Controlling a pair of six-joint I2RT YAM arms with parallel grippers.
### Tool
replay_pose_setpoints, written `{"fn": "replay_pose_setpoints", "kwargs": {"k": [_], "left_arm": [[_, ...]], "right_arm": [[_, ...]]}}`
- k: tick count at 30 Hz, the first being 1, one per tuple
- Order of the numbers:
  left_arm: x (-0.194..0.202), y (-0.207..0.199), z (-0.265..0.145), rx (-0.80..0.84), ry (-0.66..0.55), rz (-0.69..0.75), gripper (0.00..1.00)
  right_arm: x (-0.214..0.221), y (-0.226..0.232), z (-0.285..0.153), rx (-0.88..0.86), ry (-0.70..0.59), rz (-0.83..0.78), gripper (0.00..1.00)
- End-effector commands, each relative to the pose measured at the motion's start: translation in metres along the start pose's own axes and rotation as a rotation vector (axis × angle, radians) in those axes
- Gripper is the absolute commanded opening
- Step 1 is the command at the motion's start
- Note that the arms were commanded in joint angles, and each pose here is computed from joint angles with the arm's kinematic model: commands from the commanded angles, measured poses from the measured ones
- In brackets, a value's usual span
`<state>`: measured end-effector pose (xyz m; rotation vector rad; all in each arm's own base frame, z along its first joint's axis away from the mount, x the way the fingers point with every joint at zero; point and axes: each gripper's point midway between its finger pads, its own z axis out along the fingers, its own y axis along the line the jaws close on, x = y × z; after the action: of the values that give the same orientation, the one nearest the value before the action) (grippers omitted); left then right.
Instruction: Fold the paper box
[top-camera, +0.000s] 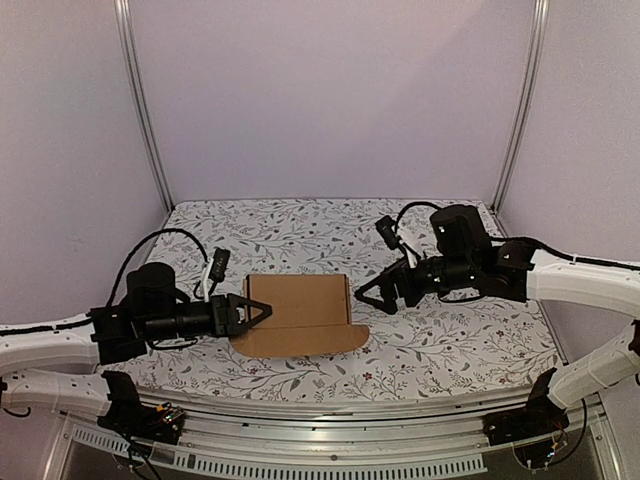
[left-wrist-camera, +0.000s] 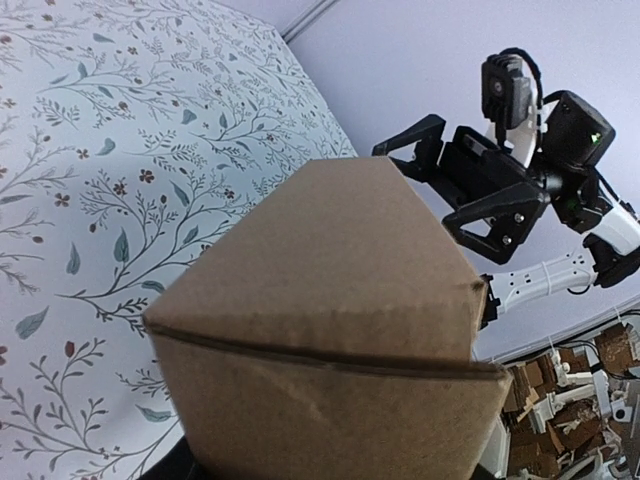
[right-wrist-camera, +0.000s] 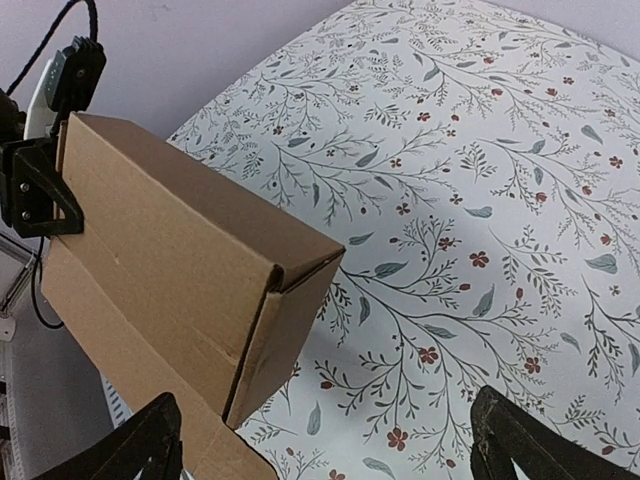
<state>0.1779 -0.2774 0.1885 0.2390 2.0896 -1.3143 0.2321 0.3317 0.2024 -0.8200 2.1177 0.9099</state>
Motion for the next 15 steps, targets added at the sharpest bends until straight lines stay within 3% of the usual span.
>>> {"fn": "replay_pose_setpoints", "kwargs": {"k": [1, 7, 15], "left_arm": [[0.006, 0.0, -0.011, 0.032, 0.001, 0.053, 0.4], [0.002, -0.02, -0.022, 0.142, -0.036, 0.078, 0.4], [-0.001, -0.04, -0.03, 0.258, -0.064, 0.087, 0.4]], "right_arm": [[0.003, 0.027, 0.013, -0.181, 0.003, 0.054, 0.99], [-0.014, 0.067, 0.007, -0.459, -0.104, 0.094, 0.99], [-0.021, 0.076, 0.015, -0.561, -0.126, 0.192, 0.99]]}}
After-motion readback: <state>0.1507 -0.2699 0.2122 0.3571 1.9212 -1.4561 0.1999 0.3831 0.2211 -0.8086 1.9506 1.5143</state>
